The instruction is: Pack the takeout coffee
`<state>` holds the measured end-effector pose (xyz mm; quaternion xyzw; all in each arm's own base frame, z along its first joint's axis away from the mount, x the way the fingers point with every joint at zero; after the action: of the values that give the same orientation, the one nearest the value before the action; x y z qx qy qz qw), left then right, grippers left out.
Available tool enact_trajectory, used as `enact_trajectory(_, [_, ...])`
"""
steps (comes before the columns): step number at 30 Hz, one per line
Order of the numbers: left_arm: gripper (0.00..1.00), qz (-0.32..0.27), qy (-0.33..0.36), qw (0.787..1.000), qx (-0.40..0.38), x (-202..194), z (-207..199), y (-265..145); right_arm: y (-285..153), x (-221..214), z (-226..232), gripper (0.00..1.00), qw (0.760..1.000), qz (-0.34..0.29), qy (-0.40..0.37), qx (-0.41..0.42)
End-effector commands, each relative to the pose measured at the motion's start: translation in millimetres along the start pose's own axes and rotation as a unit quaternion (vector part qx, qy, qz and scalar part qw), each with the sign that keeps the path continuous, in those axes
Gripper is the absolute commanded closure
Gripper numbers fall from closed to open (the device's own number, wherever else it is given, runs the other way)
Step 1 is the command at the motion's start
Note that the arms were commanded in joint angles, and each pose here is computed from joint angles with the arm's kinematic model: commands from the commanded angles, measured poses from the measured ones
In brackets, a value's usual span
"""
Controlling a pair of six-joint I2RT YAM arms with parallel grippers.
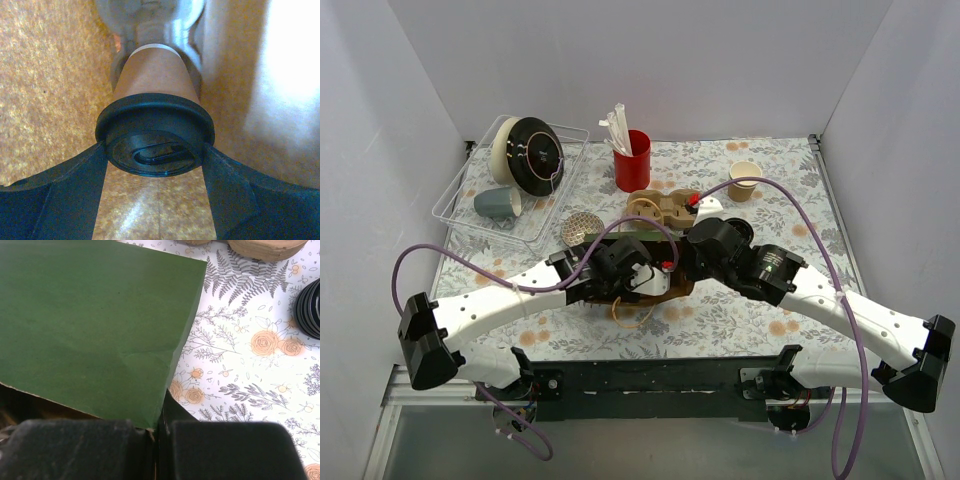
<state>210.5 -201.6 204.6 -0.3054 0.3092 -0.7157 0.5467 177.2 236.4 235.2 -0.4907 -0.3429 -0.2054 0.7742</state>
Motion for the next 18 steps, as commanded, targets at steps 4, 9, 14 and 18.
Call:
enact_trajectory(4, [1.0, 0.037, 0.023, 0.998, 0.044, -5.9, 17.4, 1.2, -7.2, 9.6, 10.5, 0.99, 1.0, -0.005, 0.009, 0.019])
enact_trajectory(9, [1.0, 0.053, 0.02, 0.996, 0.067, -8.7, 21.9, 5.6, -7.8, 8.1, 13.3, 0.99, 1.0, 0.001, 0.007, 0.029])
enact_trajectory(14, [1.0, 0.043, 0.018, 0.997, 0.06, -9.4, 15.2, 11.0, -6.8, 2.4, 12.2, 0.99, 0.999, 0.006, 0.002, 0.036])
enact_trajectory(18, [1.0, 0.03, 0.025, 0.998, 0.051, -8.3, 9.1, 16.7, -9.2, 3.6, 15.3, 0.99, 0.998, -0.004, -0.004, 0.056])
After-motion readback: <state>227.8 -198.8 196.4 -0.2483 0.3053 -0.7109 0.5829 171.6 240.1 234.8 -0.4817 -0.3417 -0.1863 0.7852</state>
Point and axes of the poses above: each gripper's point midway between its finger pads, its own y axis out along the fingers, its own z axis along the line the jaws close on, x = y × z, the point moved 3 cm from there along -y, back along the fingers, and after that the axes turned 4 degrees about y, right-handed, at the moved point
